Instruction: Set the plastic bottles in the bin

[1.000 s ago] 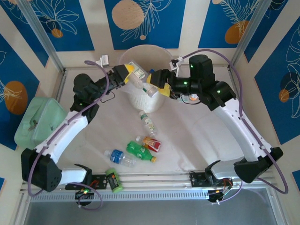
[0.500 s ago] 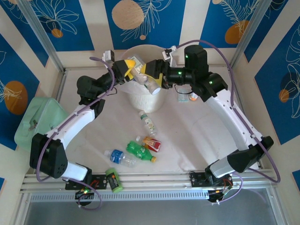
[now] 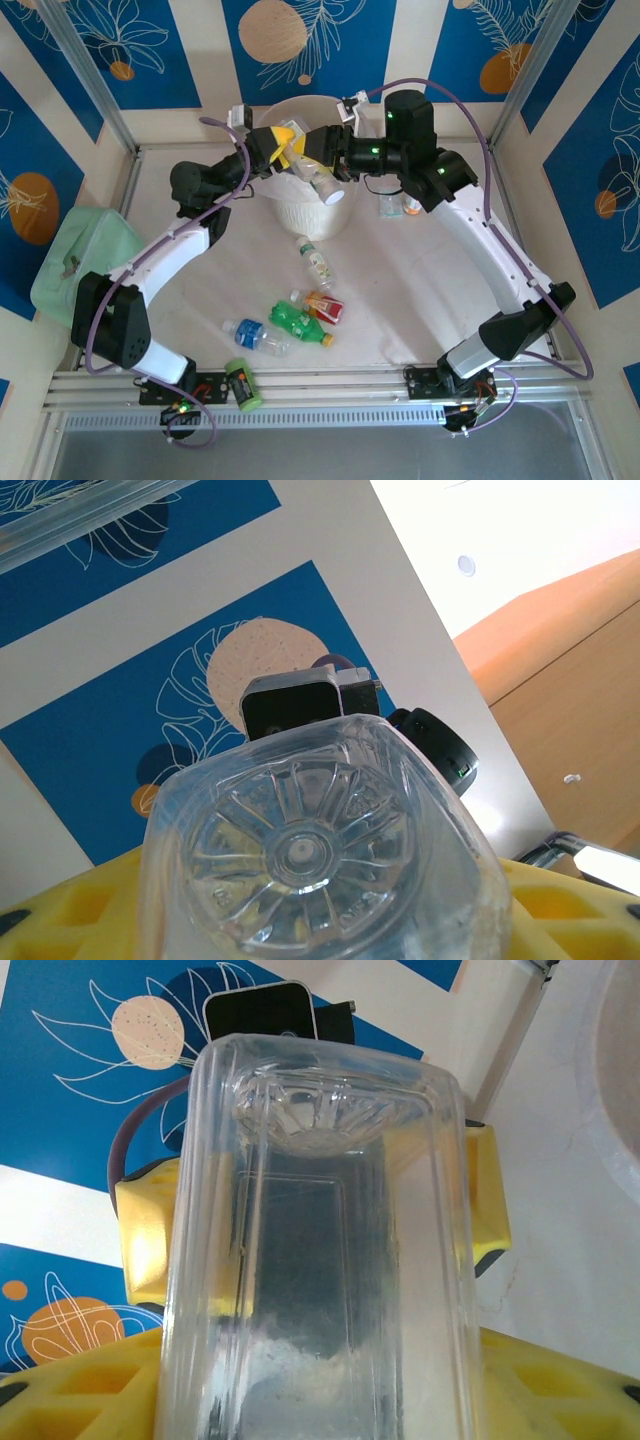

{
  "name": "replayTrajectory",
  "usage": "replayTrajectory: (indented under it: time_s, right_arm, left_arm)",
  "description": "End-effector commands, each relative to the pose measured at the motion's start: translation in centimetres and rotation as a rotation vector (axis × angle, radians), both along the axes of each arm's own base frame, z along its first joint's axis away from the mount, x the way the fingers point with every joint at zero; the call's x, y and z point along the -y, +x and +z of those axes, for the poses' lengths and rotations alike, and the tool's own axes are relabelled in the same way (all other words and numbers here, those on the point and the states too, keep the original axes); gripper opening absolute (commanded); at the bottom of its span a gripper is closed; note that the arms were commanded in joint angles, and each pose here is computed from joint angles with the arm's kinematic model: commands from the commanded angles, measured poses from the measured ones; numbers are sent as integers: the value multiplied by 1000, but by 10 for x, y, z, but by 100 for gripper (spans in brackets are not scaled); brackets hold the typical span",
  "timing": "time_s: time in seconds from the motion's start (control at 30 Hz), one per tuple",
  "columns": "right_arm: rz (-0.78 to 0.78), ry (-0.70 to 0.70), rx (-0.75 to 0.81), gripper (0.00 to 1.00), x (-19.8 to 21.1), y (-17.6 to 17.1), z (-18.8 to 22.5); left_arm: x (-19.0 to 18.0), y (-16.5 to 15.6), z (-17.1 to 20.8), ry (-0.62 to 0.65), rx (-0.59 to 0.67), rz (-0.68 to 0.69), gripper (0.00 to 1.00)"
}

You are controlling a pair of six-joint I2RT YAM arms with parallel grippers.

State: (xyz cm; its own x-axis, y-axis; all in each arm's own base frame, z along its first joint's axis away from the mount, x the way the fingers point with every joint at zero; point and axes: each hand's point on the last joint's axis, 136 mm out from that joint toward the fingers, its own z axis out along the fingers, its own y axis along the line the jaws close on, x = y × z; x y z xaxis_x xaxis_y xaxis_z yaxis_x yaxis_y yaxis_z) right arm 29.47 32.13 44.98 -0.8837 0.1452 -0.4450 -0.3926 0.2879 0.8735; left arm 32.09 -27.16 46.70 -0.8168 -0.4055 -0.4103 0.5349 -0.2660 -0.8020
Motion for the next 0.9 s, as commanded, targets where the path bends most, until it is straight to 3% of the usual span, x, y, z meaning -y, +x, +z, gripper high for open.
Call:
replayTrajectory:
  time_s: [0.0, 0.2, 0.23, 0.27, 0.3, 0.5, 0.67, 0.87]
  right_arm:
    - [0, -7, 37, 53, 1, -7, 9]
    - [-15, -24, 43, 43, 2, -4, 11]
    - [-21, -30, 38, 42, 2, -3, 9]
    - [-24, -36, 34, 42, 2, -1, 8]
    - [-32, -44, 31, 41, 2, 0, 6]
    - [-162, -164, -2, 41, 21, 26, -19]
    - [-231, -272, 13, 42, 32, 54, -38]
    - [-280, -392, 36, 42, 31, 101, -56]
  left_arm:
    - [2, -11, 18, -9, 84, -14, 50]
    - [4, -8, 8, 89, 88, 47, 68]
    - [4, -7, 6, 108, 87, 60, 75]
    - [4, -6, 3, 129, 83, 77, 94]
    - [2, -3, -1, 154, 76, 103, 100]
    - [-36, 21, -36, 386, -13, 400, 100]
    - [-75, 13, -59, 593, -18, 609, 100]
    - [-117, 3, -93, 772, -108, 778, 100]
